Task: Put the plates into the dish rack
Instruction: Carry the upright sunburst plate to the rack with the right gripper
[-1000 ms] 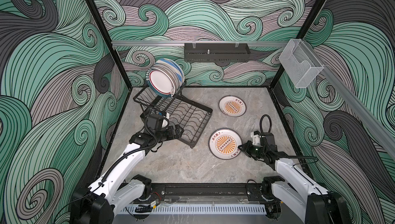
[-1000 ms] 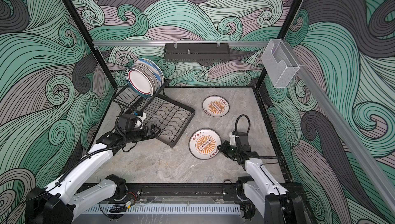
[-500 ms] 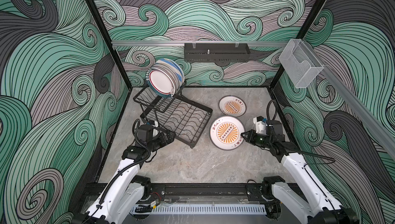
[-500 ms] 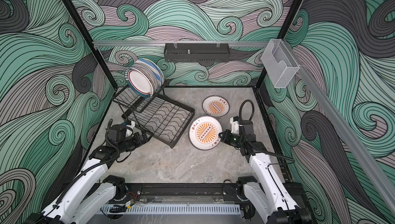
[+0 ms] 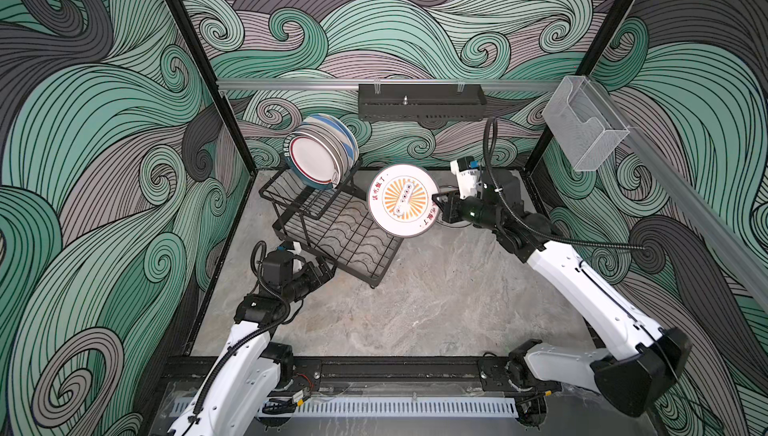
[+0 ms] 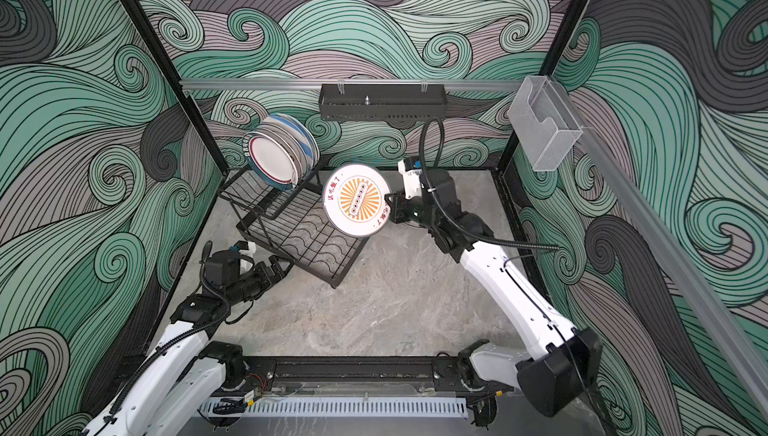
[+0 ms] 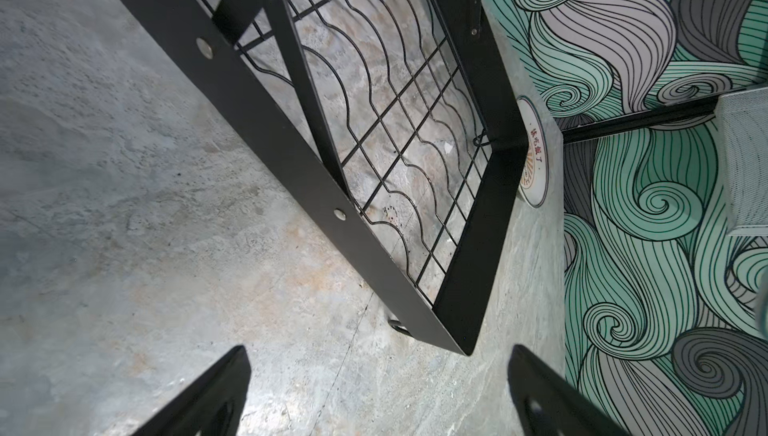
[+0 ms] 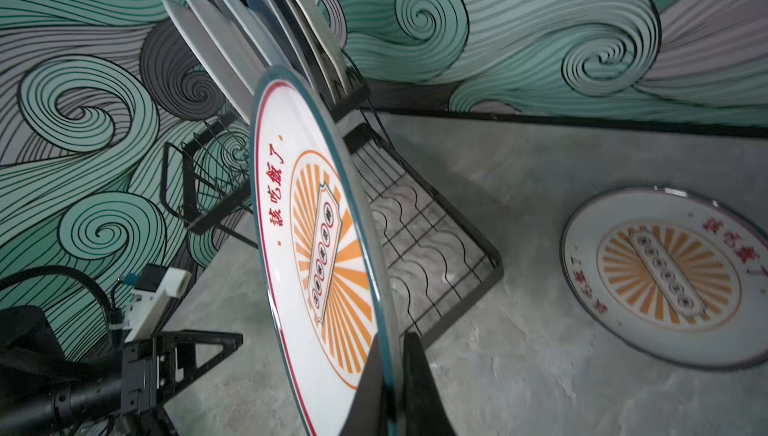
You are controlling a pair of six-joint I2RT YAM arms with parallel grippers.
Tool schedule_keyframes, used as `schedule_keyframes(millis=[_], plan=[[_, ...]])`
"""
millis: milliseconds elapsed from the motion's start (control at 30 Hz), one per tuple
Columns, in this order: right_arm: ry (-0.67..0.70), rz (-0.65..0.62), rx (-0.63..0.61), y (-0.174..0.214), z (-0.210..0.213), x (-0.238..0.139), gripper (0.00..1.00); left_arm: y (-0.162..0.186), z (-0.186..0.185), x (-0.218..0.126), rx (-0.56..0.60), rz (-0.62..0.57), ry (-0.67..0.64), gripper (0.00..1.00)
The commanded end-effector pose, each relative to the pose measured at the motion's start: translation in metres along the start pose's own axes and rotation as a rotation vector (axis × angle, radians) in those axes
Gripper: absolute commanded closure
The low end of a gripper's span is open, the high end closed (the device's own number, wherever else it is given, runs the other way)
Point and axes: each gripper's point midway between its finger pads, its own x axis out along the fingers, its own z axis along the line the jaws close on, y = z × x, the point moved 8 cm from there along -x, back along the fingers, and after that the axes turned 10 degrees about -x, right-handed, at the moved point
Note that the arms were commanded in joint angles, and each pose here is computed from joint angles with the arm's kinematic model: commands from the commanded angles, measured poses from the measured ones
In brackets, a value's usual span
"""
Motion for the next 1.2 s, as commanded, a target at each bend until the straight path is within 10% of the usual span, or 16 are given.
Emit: schedule_keyframes(millis=[0,500,1167], plan=[[0.015,-0.172,-0.145,-0.053,0.022,0.0,1.0,-0.01,-0.018,-0.006,0.056,0.016,0.009,0.01],[0.117,-0.379,-0.425,-0.129,0.114,0.047,1.0,-0.011,-0.012,0.01,0.044,0.083,0.005,0.01],[0.305,-0.376,-0.486,-0.129,0.157,0.132,1.0,-0.011,-0.008,0.0,0.071,0.067,-0.006,0.01]])
